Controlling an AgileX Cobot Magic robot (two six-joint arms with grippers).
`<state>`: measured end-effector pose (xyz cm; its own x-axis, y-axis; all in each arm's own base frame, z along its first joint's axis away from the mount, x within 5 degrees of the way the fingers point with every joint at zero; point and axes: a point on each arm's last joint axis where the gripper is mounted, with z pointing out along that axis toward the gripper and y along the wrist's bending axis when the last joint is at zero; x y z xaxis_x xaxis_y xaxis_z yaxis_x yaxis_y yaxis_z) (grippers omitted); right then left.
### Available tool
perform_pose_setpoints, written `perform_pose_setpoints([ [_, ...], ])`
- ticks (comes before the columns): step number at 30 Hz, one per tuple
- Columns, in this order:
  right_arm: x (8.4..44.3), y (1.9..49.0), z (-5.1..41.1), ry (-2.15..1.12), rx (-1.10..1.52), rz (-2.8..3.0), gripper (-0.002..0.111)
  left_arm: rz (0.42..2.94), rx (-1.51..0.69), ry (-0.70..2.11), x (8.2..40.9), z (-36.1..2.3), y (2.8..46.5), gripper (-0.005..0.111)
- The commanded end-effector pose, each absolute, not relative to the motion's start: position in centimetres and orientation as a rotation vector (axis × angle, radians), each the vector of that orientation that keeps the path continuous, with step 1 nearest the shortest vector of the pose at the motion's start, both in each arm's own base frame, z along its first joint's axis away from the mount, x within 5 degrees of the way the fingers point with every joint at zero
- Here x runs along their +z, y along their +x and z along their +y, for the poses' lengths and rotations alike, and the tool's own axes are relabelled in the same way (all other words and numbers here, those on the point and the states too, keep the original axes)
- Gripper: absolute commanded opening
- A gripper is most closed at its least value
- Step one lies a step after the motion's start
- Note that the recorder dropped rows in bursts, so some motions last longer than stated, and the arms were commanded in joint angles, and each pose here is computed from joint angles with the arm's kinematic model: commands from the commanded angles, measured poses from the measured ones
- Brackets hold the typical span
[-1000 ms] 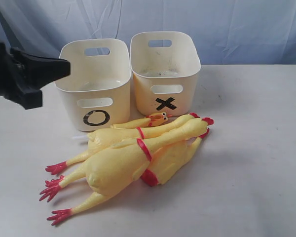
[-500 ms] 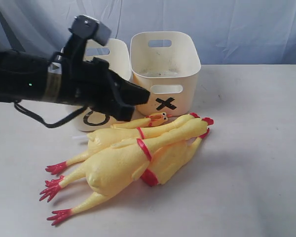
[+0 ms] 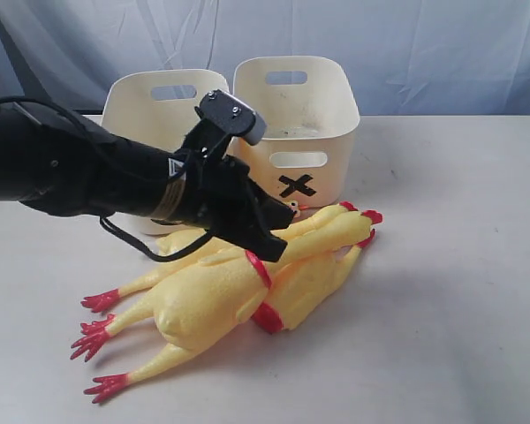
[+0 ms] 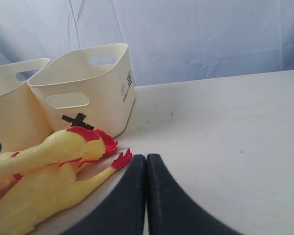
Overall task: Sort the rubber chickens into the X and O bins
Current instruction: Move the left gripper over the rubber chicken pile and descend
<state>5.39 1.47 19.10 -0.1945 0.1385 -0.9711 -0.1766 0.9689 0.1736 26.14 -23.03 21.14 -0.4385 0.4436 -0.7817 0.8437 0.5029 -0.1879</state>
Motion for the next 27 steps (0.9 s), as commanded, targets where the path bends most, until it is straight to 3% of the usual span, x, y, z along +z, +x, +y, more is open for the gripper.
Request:
perform_pose_setpoints([
  [1,19.2,5.4,1.5,-0.04,0.295,1.728,-0.001,2.063,-0.805,0.977,21.9,-23.6,26.3,0.0],
  [11,19.2,5.3,1.6,-0.045,0.299,1.729,-0.001,2.049,-0.861,1.032,22.9,-24.3,26.1,0.0],
  [22,19.1,5.3,1.6,-0.046,0.3,1.733,-0.001,1.963,-0.63,1.096,22.7,-25.4,25.9,0.0],
  [27,19.1,5.3,1.6,-0.046,0.3,1.733,-0.001,1.916,-0.605,0.936,23.5,-25.6,26.7,0.0],
])
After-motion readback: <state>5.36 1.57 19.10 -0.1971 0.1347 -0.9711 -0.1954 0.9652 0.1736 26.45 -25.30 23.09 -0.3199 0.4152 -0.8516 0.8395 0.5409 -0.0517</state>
